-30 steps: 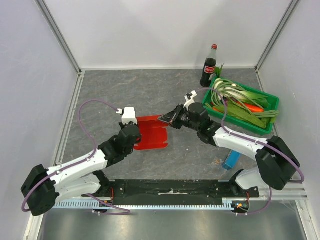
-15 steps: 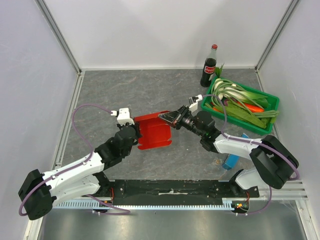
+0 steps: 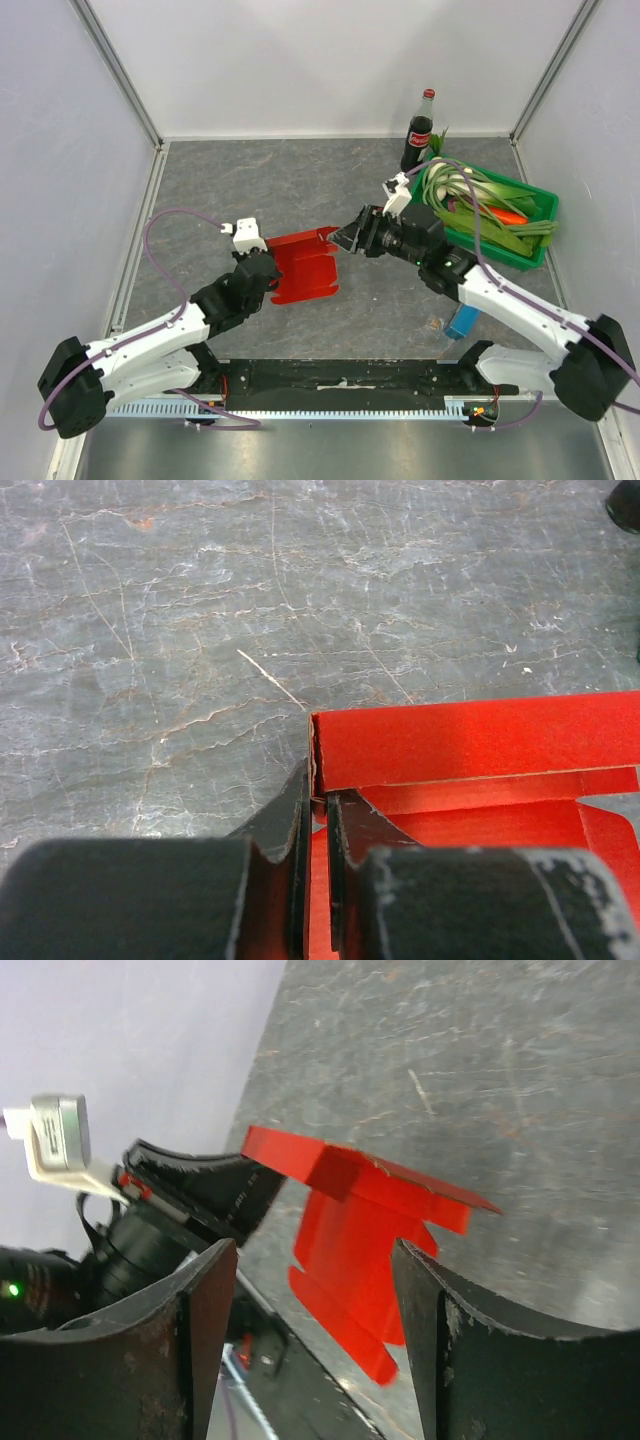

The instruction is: Fold the paper box

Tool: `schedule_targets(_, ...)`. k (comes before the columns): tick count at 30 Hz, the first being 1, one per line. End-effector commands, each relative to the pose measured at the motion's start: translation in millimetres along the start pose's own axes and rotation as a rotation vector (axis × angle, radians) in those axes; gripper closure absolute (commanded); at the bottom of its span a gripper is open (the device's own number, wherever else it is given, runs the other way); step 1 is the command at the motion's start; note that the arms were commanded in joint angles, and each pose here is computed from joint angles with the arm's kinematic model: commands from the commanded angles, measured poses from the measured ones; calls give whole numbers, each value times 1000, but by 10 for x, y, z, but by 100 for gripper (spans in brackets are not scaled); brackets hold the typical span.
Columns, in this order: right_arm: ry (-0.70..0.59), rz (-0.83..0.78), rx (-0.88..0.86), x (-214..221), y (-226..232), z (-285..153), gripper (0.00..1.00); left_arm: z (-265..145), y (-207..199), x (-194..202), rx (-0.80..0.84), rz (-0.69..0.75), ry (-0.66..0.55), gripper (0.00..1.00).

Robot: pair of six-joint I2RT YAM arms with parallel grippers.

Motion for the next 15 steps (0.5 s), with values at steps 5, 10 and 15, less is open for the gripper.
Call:
schedule_targets(5,31,-181,129,47,-268,-161,60,-20,-75,-168,-27,-104,-27,98)
schedule_targets(10,0,-97,110,42,-292,49,61,-30,-84,-200,-24,-113,-32,98)
schedule_targets(15,27,-99,150,85,-397,205,59,-30,-97,-220,-27,-109,-27,98)
Point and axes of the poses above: each gripper's point midway between its finger pads, its own z axis out along the fingers, its own y axis along the line the jaws close on, x = y × z, the point moved 8 cm from there along -z, back along the fingers, and after that the axes turned 2 degrees about z, right-handed, at the moved point
